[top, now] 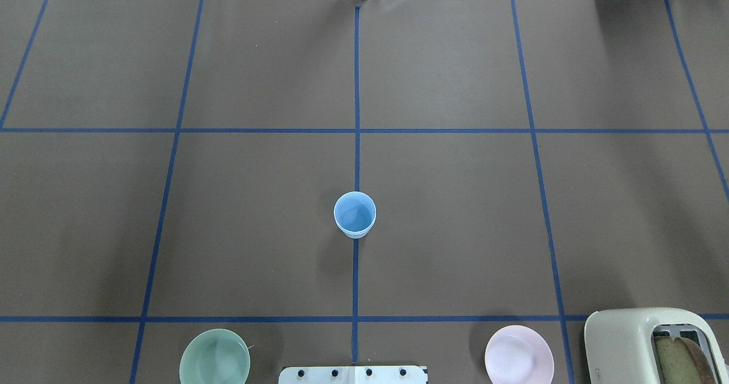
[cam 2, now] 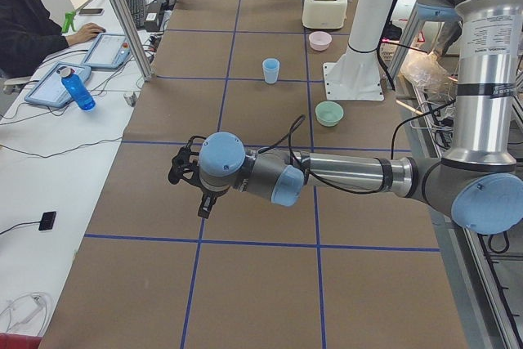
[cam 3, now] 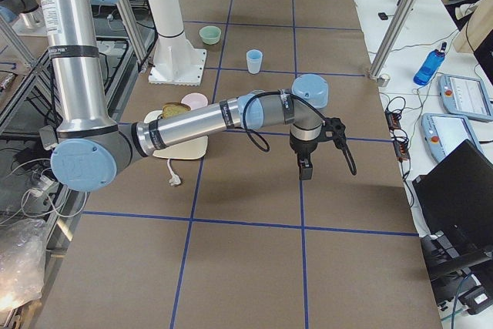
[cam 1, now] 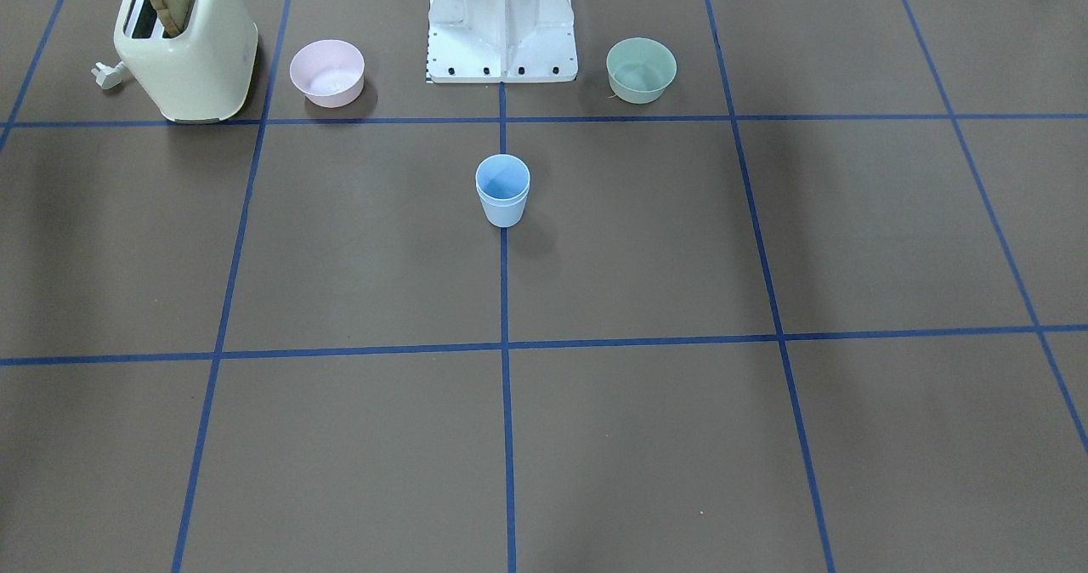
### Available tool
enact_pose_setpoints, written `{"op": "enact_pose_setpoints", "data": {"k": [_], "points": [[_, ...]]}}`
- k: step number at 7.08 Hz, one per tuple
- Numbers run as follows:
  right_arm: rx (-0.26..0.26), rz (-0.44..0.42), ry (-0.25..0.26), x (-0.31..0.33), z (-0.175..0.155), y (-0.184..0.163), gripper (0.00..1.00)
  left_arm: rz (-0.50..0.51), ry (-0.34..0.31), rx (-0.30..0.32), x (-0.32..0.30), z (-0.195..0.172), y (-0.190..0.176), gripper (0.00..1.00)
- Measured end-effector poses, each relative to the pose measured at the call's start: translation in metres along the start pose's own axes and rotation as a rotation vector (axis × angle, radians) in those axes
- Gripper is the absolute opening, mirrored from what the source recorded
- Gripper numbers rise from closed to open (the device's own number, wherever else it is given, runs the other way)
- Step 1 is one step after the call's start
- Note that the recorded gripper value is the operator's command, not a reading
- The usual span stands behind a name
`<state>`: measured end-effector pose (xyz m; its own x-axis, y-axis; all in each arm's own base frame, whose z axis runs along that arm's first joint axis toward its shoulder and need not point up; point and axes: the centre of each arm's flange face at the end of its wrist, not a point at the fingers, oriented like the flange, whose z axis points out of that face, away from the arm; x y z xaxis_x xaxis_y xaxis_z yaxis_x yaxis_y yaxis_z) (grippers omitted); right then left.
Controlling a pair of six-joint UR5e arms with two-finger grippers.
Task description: Stack blue cups with both arms
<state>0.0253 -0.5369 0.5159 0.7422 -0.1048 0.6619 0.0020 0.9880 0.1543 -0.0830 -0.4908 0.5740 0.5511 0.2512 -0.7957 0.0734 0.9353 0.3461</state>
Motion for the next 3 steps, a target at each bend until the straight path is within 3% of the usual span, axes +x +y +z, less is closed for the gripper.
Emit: {"op": "enact_pose_setpoints", "data": {"k": [3], "points": [[0.002,0.004,0.006,0.0135,0.015,-0.0015,1.0,0.006,0.0,0.005,0.0023,-0.002,-0.0031,0.98]]}}
